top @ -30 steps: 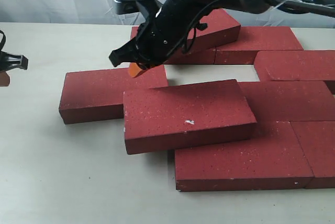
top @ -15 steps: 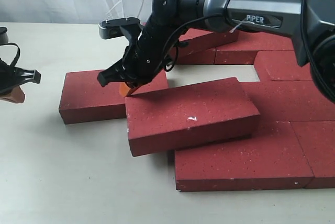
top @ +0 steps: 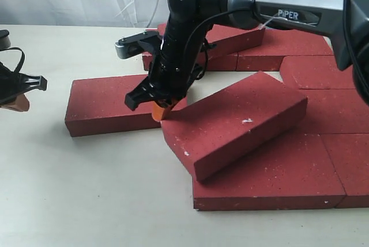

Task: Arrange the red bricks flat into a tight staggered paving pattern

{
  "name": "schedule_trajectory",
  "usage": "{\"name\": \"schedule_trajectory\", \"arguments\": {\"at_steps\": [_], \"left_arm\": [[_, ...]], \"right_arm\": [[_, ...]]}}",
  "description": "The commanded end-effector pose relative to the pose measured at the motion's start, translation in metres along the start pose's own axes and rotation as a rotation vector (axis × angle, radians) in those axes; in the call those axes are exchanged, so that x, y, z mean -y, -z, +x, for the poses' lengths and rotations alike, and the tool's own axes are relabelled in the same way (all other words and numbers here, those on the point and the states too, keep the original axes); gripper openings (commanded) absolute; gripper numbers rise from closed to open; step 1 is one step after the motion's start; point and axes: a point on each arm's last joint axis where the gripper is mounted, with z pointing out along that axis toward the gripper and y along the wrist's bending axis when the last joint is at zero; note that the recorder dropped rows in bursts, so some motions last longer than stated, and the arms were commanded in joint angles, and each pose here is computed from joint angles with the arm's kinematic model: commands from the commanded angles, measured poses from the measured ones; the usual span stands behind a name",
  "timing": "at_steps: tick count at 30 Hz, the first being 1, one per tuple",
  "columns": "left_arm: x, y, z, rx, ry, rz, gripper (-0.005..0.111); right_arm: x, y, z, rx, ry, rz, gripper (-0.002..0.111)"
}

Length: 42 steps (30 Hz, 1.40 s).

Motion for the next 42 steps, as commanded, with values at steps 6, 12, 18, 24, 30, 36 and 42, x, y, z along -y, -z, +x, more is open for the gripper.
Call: {"name": "schedule_trajectory", "arguments": {"at_steps": [6,12,18,24,30,36,42], "left_arm": [[-0.002,0.0,-0.004,0.028,0.013,-0.002,0.0],[-0.002,0.0,-0.005,0.044,0.028,0.003,0.0],[-0.001,0.0,-0.007,0.067,0.063,0.016,0.0],[0.0,0.0,-0.007,0.066,0.064,0.017,0.0],[-0.001,0.0,-0.007,0.066,0.062,0.016,0.0],[-0.001,-0.009,-0.006,0.043,0.031,0.021,0.0],[-0.003,-0.03,-0.001,-0.013,0.085,0.037,0.0]], "right_arm": [[0.023,0.041,-0.003,0.168,-0.055,0.178,-0.001],[0.066,0.035,0.007,0.127,-0.202,0.236,-0.001],[0.086,0.028,0.022,0.003,-0.253,0.233,-0.001],[0.087,0.032,0.03,-0.065,-0.252,0.249,-0.001],[0.089,0.034,0.031,-0.072,-0.213,0.265,-0.001],[0.086,0.045,0.031,-0.049,-0.208,0.275,-0.001],[0.082,0.06,0.032,-0.017,-0.194,0.29,-0.001]]}}
